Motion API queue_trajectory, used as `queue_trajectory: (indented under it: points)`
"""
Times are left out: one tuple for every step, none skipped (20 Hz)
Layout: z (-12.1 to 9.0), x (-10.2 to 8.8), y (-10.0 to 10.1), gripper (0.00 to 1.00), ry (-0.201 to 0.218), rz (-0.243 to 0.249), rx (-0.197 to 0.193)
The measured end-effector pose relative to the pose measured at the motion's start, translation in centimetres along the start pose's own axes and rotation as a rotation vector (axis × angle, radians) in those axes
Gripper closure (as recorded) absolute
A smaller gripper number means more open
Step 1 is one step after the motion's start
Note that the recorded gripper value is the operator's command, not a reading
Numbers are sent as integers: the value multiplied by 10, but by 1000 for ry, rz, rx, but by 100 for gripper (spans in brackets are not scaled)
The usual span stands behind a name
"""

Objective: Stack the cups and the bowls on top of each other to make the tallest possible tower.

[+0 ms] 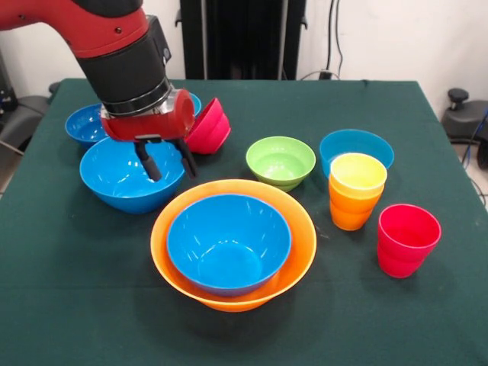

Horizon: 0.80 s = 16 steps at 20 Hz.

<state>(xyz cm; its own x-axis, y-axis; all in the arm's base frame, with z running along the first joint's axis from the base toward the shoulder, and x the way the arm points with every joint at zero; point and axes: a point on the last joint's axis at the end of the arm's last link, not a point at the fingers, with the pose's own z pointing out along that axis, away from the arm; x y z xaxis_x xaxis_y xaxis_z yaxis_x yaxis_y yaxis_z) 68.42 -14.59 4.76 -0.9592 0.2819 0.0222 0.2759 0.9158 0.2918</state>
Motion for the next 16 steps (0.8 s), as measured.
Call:
queue_trajectory:
  points:
    - [1, 0, 0, 0, -1, -1, -1]
    - [2, 0, 1, 0, -2, -1, -2]
    - [3, 1, 1, 0, -4, -2, -2]
    - [4, 1, 2, 0, -5, -3, -2]
    - [4, 1, 2, 0, -5, -5, -1]
    - [5, 1, 3, 0, -5, -7, 0]
    - [5, 1, 4, 0, -5, -11, 2]
    - [6, 2, 4, 0, -4, -14, 5]
    - [6, 2, 5, 0, -4, -16, 7]
    - [7, 2, 5, 0, -4, -20, 10]
    - [7, 3, 5, 0, -4, -22, 12]
    - [8, 3, 5, 0, -5, -25, 15]
    - [9, 4, 4, 0, -5, -28, 18]
    - [9, 4, 4, 0, -5, -31, 21]
    - [10, 4, 3, 0, -5, -33, 24]
    - [10, 5, 3, 0, -5, -35, 25]
